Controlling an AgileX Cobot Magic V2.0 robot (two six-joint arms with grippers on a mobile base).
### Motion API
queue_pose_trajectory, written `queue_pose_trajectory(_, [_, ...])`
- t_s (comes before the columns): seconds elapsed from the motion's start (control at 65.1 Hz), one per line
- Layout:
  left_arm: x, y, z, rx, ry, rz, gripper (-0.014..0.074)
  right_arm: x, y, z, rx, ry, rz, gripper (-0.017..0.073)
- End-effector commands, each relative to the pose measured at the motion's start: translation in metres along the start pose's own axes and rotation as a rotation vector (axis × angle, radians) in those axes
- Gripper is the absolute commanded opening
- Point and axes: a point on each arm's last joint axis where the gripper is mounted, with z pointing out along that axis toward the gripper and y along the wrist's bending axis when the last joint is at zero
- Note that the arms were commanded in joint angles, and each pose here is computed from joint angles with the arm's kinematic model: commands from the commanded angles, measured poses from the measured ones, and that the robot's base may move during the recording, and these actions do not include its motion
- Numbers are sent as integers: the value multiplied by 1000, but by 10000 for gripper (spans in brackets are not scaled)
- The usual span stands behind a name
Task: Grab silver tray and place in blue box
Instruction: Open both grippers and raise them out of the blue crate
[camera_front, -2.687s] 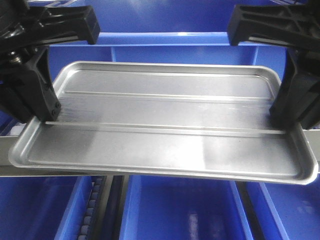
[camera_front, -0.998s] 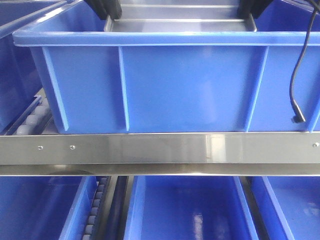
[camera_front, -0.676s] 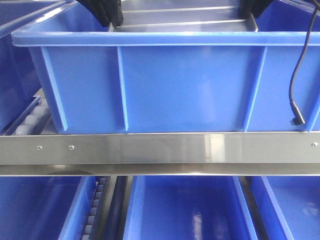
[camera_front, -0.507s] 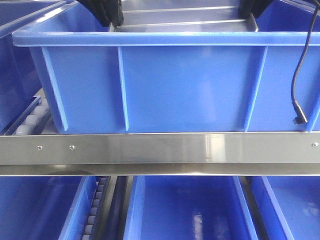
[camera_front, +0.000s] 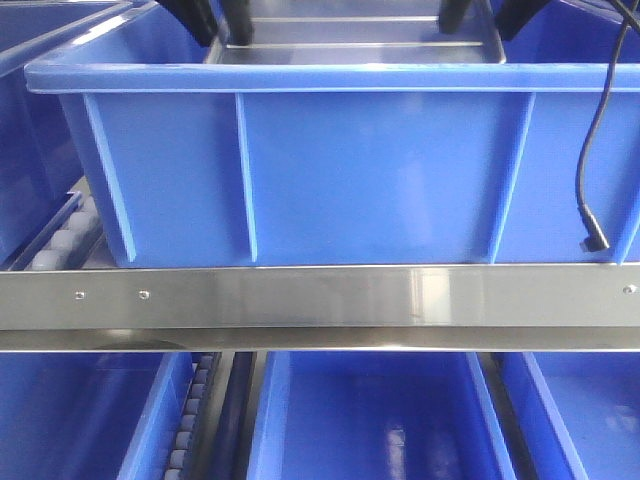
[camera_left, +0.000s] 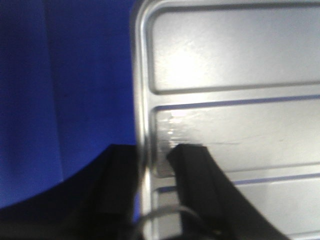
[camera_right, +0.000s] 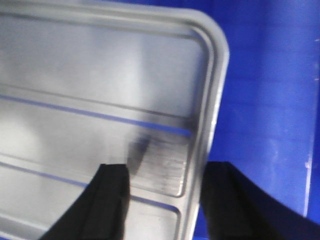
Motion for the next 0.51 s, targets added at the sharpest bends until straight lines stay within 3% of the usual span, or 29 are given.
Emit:
queue_pose_trajectory(0.0, [-18, -18, -38, 125, -155, -88, 272, -16, 15, -35, -114, -165, 12, 463])
queue_pose_trajectory(0.169, [-17, -11, -38, 37, -146, -39, 274, -22, -6, -36, -74, -171, 50, 463])
queue_pose_trajectory(0.353, [-19, -5, -38, -5, -164, -13, 274, -24, -24, -37, -40, -162, 82, 463])
queue_pose_trajectory(0.491, [-21, 7, -36, -2, -155, -73, 274, -24, -27, -37, -32, -150, 88, 463])
